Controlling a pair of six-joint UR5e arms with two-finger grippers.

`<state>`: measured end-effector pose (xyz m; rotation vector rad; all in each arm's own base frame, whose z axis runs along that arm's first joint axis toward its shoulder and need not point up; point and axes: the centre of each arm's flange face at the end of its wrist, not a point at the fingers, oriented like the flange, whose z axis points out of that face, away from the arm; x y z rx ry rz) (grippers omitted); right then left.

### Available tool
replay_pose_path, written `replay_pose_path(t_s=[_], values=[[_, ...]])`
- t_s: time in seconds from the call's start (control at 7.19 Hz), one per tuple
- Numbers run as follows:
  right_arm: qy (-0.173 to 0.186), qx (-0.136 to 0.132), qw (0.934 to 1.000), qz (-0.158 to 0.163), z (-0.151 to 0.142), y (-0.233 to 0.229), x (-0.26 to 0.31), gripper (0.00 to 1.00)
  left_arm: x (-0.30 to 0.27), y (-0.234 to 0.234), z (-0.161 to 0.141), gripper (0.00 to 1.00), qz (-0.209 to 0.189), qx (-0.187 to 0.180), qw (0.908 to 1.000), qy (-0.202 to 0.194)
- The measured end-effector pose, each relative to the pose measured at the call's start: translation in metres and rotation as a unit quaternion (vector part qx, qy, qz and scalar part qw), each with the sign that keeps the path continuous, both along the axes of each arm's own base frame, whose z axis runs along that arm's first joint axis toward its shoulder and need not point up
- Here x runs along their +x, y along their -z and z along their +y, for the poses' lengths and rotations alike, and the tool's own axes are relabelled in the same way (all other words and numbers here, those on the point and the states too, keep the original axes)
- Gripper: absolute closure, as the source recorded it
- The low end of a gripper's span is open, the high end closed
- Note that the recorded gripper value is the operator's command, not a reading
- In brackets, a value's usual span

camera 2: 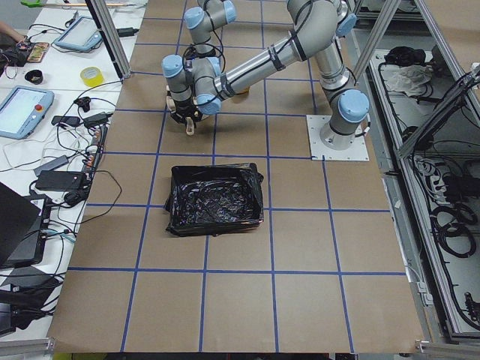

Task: Sweep and dump trash into bin
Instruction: 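Sweep the sponge and melon rind into the dustpan with the right-held brush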

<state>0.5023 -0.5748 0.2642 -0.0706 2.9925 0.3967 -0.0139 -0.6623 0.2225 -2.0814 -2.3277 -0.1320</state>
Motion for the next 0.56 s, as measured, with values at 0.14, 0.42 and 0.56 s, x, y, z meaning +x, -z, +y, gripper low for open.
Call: replay_pose_path(t_s=[0.14, 0.42, 0.56], values=[[0.002, 0.016, 0.9998, 0.007, 0.001, -0.009, -0.012, 1.0, 0.0, -0.001, 0.001, 0.74, 0.0, 0.0, 1.0, 0.0], [0.001, 0.028, 0.9993, 0.025, -0.016, -0.026, -0.059, 1.0, 0.001, -0.008, 0.005, 0.77, 0.0, -0.002, 1.0, 0.009], [-0.001, 0.026, 0.9989, 0.039, -0.026, -0.042, -0.088, 1.0, 0.005, -0.013, 0.012, 0.77, -0.004, -0.002, 0.9998, 0.02]])
